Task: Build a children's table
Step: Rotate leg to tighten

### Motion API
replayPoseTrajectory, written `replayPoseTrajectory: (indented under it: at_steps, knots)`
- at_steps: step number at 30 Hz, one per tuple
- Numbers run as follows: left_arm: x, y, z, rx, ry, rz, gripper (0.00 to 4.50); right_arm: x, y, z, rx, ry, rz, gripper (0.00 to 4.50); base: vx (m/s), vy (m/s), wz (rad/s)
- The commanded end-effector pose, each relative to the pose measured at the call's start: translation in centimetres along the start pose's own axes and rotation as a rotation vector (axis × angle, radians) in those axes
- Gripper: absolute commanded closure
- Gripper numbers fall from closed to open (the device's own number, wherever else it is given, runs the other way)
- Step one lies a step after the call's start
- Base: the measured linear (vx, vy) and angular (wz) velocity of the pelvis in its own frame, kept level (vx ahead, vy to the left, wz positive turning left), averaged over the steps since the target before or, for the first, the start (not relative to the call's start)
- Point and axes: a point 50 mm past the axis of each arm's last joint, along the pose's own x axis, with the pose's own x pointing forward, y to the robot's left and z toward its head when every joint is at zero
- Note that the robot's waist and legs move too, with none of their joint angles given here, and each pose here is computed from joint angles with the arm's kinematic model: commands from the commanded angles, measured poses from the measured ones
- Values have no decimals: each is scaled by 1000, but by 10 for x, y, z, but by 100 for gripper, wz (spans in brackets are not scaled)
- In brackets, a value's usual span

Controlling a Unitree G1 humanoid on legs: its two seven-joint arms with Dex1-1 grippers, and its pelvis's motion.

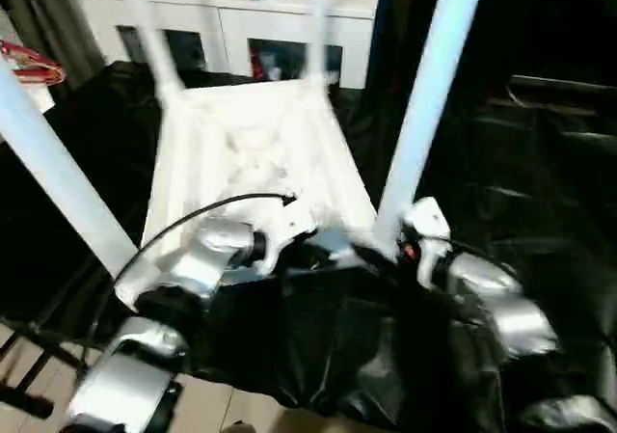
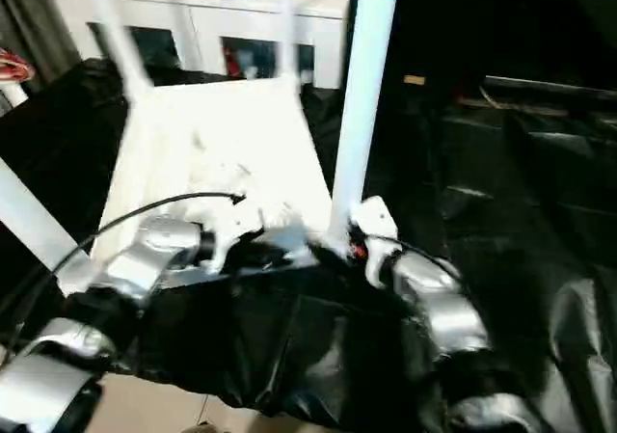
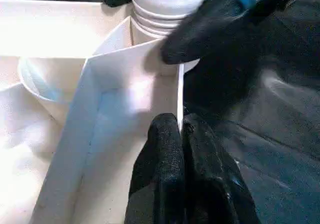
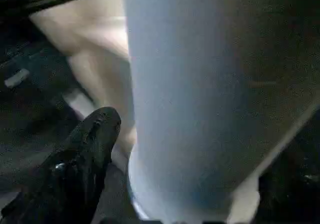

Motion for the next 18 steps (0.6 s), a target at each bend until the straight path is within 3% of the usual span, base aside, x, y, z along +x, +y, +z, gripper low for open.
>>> replayPoseTrajectory:
  at_steps: [1,7,18]
  knots:
    - [7,-6,13,63,-58,-94,450,9,26,4,-12,-5,256,69,0,0,0]
    - [-4,-7,10,69,-32,-163,450,-7,34,2,-22,60,439,69,0,0,0]
    - [-15,-9,4,74,-14,-215,450,-13,43,-1,-19,107,544,138,0,0,0]
